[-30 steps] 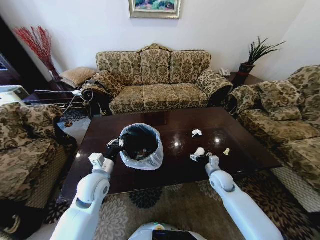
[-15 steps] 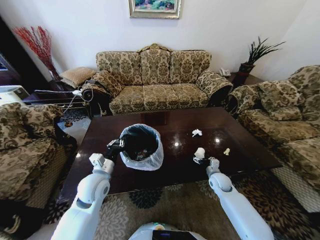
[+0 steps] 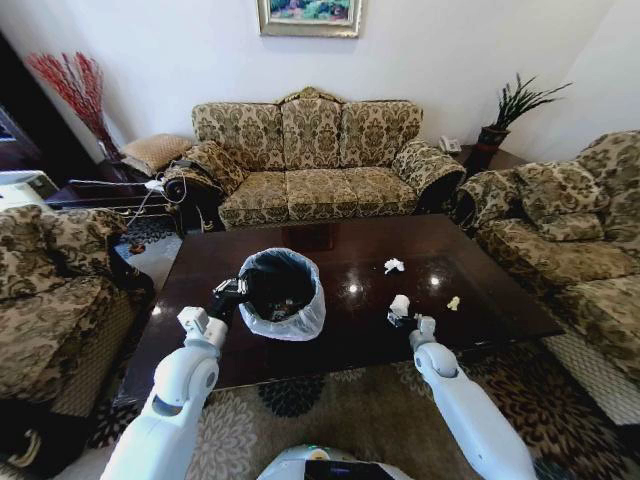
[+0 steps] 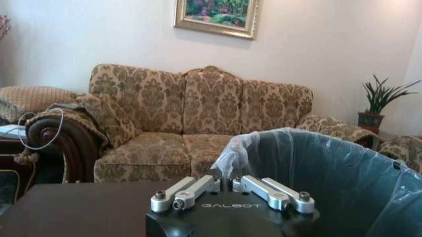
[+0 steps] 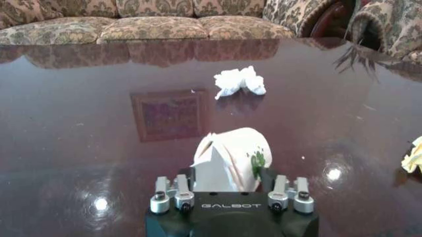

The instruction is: Move to the front of the table and place the trash on the table into the trash bin.

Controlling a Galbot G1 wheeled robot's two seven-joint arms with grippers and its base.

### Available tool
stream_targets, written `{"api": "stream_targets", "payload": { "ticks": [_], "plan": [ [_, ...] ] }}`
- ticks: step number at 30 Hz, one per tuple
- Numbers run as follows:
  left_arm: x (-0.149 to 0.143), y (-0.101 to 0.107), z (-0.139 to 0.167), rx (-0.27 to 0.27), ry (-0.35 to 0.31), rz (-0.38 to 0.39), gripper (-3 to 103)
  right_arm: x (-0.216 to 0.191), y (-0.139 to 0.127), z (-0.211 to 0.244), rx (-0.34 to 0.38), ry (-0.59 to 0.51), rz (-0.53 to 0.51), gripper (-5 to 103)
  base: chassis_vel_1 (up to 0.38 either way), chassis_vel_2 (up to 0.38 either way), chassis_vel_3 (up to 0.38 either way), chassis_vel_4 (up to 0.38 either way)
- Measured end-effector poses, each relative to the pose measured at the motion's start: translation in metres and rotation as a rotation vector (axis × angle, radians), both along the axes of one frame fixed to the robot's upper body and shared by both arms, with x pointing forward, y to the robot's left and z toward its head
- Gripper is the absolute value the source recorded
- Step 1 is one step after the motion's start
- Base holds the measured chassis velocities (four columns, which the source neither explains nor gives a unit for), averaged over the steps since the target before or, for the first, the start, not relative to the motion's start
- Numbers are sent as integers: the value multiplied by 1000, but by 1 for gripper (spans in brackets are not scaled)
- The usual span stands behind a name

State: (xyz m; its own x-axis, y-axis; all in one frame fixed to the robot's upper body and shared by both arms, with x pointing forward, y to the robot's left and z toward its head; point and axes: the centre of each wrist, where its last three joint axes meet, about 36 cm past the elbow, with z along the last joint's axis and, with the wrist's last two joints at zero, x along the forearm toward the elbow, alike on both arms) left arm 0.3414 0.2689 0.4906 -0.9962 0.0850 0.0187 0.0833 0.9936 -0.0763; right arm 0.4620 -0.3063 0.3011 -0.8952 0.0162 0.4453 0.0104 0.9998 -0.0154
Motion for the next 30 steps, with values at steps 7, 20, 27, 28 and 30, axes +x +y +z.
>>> {"api": "stream_targets", "payload": {
  "ticks": [7, 20, 27, 28, 30],
  "plan": [
    [0, 1, 0, 1, -5, 2, 3, 1, 2, 0, 4, -3, -6, 41, 0, 0, 0, 0],
    [-1, 0, 1, 0, -11, 3, 3, -3, 4, 3, 5, -23, -15, 40, 0, 0, 0, 0],
    [-2, 0, 2, -2, -15, 1, 3, -2, 5, 35, 13, -113, -14, 40, 0, 0, 0, 0],
    [-2, -1, 2, -3, -16, 0, 3, -1, 5, 37, 11, -121, -15, 40, 0, 0, 0, 0],
    [-3, -2, 4, -4, -21, -3, 3, -1, 3, 39, 3, -133, -15, 35, 0, 0, 0, 0]
  ]
}}
